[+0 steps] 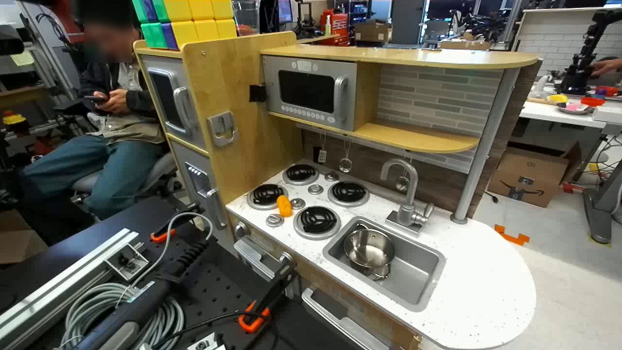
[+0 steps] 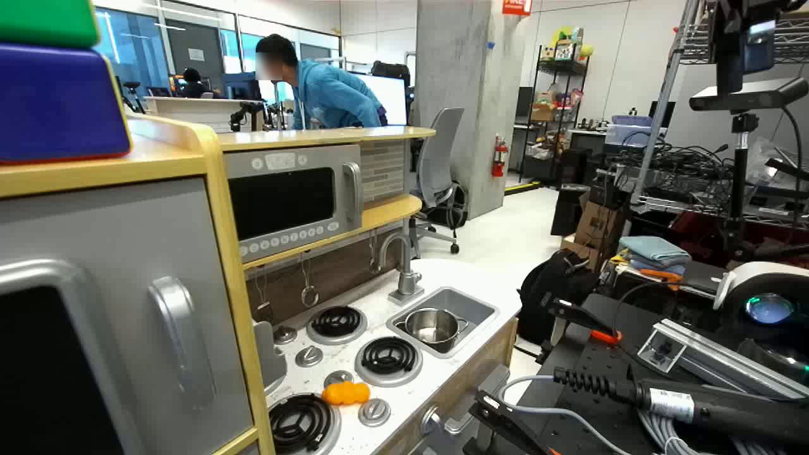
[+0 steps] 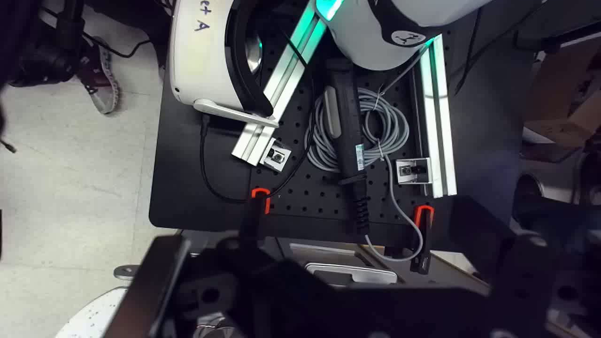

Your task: Put the plastic bread on the stove inside the silver pot in the sink

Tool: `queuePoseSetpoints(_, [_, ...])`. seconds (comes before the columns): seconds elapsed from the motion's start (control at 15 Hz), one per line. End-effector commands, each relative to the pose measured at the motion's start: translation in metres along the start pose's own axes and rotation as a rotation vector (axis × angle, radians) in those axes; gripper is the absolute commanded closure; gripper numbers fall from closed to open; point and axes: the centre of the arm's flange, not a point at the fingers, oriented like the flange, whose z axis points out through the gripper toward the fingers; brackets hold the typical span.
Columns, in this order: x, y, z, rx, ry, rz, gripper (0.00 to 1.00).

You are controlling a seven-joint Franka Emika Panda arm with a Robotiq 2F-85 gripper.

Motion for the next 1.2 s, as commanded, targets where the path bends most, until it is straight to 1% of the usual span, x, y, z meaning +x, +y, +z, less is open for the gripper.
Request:
queuePoseSetpoints(0.0, [0.0,0.0,0.0,0.0,0.0,0.0,0.0])
queuePoseSetpoints(0.13, [0.017,-0.012,0.009,-0.008,0.02,0.014,0.0])
queuePoseSetpoints(0.27, [0.053,-0.026,0.023,0.0,0.001,0.008,0.0])
queuePoseSetpoints(0.33, [0.079,-0.037,0.037,0.029,0.0,0.023,0.0])
queuePoseSetpoints(0.47, [0.116,-0.052,0.062,0.037,0.044,0.068,0.0])
queuePoseSetpoints(0.53, [0.135,-0.058,0.077,0.019,0.06,0.096,0.0])
queuePoseSetpoints(0.73, [0.19,-0.071,0.125,-0.132,0.131,0.178,0.0])
queuePoseSetpoints(0.8, [0.207,-0.075,0.139,-0.169,0.157,0.194,0.0])
queuePoseSetpoints(1.0, [0.255,-0.093,0.183,-0.252,0.225,0.212,0.0])
queuePoseSetpoints(1.13, [0.285,-0.103,0.215,-0.291,0.242,0.228,0.0])
